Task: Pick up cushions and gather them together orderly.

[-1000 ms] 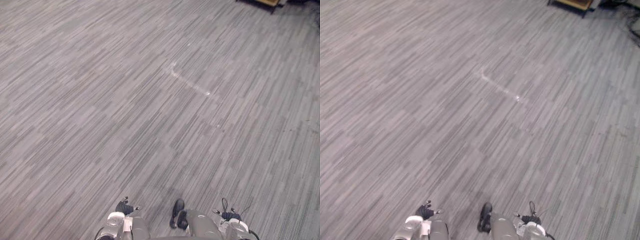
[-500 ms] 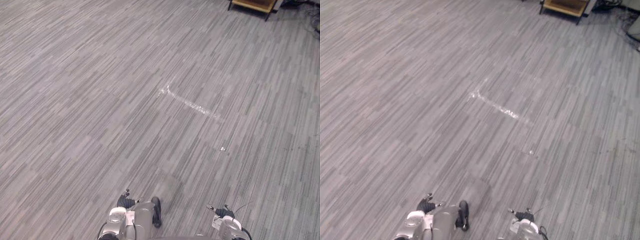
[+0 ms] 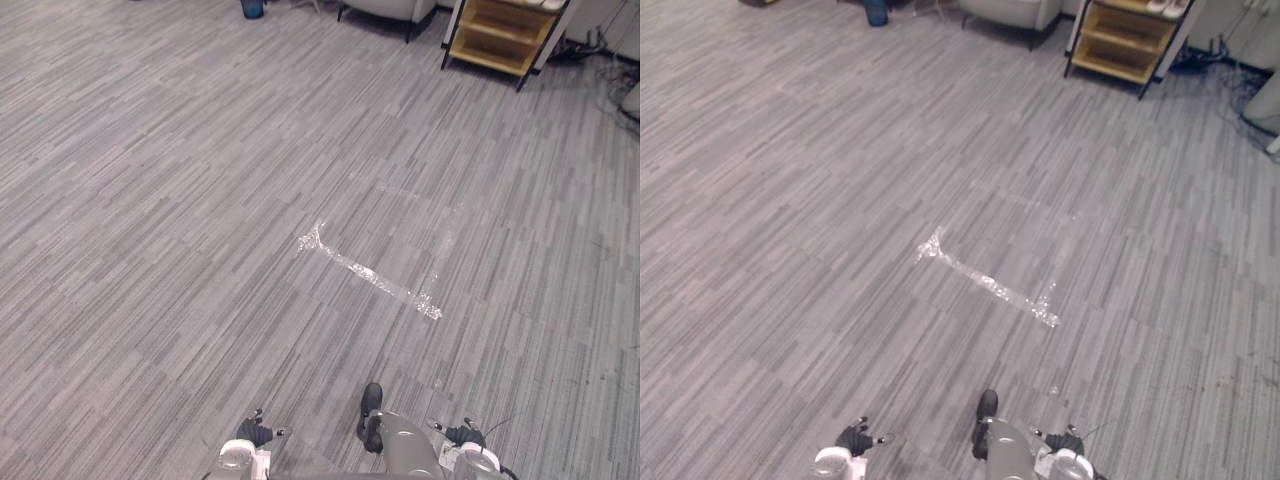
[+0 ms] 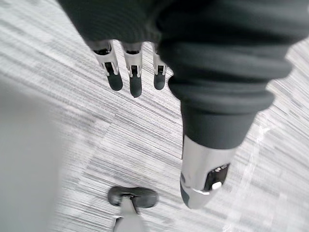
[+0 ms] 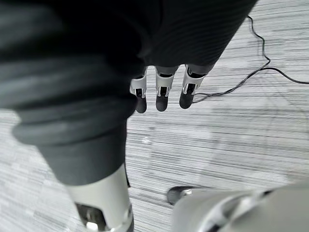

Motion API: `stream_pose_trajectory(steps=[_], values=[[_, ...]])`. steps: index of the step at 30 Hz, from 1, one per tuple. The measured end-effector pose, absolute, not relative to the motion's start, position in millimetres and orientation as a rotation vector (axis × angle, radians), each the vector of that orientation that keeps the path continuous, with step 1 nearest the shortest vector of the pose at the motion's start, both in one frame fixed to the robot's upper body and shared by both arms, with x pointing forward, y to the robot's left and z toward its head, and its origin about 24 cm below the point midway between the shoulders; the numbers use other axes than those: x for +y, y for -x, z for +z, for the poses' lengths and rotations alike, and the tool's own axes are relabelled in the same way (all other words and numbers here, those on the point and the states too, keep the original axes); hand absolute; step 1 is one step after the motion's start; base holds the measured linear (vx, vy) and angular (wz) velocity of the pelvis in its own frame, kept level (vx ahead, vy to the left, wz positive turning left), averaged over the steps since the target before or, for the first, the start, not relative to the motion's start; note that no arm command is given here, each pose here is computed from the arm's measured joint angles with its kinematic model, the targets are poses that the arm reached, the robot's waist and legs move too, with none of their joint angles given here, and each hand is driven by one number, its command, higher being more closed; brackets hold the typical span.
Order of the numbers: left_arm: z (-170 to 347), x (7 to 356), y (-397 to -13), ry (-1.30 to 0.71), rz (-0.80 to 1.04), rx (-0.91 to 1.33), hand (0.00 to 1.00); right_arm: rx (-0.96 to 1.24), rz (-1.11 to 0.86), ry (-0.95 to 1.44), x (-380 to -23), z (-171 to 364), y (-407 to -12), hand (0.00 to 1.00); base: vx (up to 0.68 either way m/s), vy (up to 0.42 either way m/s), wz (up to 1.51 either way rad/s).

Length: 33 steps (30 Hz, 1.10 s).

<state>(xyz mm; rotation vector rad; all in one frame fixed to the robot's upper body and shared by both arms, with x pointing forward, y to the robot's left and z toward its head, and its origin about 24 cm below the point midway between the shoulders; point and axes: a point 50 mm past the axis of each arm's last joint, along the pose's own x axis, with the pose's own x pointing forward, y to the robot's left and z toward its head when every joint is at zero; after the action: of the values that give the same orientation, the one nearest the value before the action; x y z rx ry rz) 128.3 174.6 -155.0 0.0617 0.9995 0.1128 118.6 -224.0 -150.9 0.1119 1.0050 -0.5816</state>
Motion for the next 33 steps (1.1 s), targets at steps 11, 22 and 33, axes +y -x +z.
stream_pose_trajectory(steps=[11,22,33], values=[[-144,174,-151,-0.099,0.067,0.901,0.00,0.994,-0.583,-0.176,-208,-152,-128,0.00,0.55,0.038,-0.25],[-152,184,-134,-0.144,0.053,0.985,0.00,0.997,-0.542,-0.120,-218,-150,-126,0.00,0.46,0.034,-0.34],[-159,169,-120,-0.111,0.030,1.035,0.00,1.051,-0.592,-0.088,-238,-153,-107,0.00,0.45,-0.271,0.08]])
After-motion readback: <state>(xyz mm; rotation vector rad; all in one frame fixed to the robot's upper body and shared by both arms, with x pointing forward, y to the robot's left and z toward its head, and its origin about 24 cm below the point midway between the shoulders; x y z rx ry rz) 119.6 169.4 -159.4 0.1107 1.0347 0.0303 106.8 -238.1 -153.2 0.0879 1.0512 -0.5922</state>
